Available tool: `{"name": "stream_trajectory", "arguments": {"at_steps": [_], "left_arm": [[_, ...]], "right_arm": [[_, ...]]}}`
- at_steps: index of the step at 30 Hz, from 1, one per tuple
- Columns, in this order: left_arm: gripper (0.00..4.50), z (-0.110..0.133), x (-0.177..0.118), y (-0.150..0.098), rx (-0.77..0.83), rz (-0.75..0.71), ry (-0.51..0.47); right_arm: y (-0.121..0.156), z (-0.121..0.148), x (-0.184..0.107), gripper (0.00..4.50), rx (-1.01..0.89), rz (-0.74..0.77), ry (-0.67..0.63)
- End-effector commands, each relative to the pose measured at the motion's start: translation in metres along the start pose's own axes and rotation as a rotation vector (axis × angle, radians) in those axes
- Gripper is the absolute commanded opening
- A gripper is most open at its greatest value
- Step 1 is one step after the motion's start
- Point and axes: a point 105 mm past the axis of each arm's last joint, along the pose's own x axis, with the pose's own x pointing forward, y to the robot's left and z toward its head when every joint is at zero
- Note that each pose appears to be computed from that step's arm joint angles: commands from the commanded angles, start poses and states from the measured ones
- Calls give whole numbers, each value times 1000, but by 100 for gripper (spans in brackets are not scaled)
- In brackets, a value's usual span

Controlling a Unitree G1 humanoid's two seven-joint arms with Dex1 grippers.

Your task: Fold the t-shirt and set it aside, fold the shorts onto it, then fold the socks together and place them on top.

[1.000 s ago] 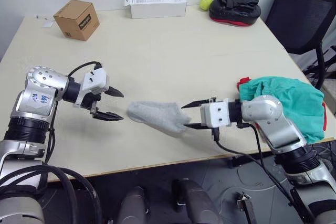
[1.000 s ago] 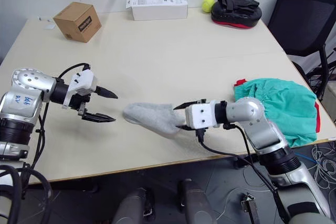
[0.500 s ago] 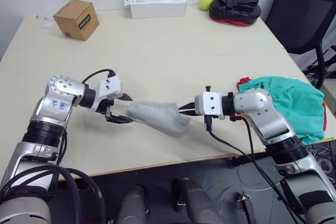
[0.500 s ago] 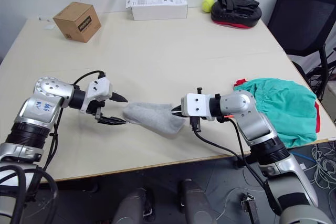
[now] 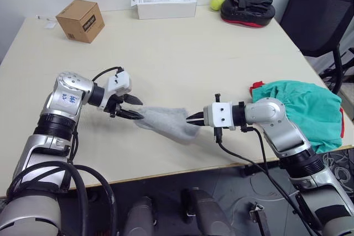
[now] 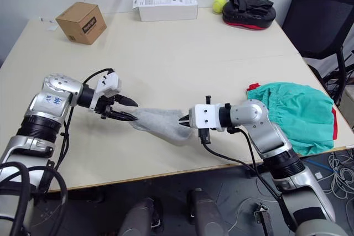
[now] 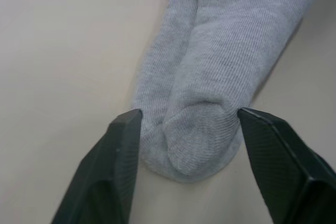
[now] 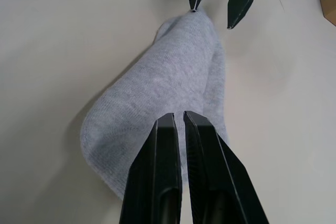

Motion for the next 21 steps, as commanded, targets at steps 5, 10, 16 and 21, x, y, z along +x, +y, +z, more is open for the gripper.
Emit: {"name": "stream_trajectory", "arguments": {"at_steps": [5, 10, 16, 21], "left_arm": [[245, -2, 0, 1, 9, -8, 42], [245, -7, 6, 4, 12, 1, 71], [128, 4, 5, 9, -14, -2, 21], [1, 12, -7, 7, -77, -49, 1]], "right_arm": [[-7, 11, -8, 26, -42, -42, -14], [-7, 11, -8, 26, -50, -42, -13], [-6, 12, -7, 26, -55, -40, -17], [-4, 9, -8, 26, -58, -39, -9]]}}
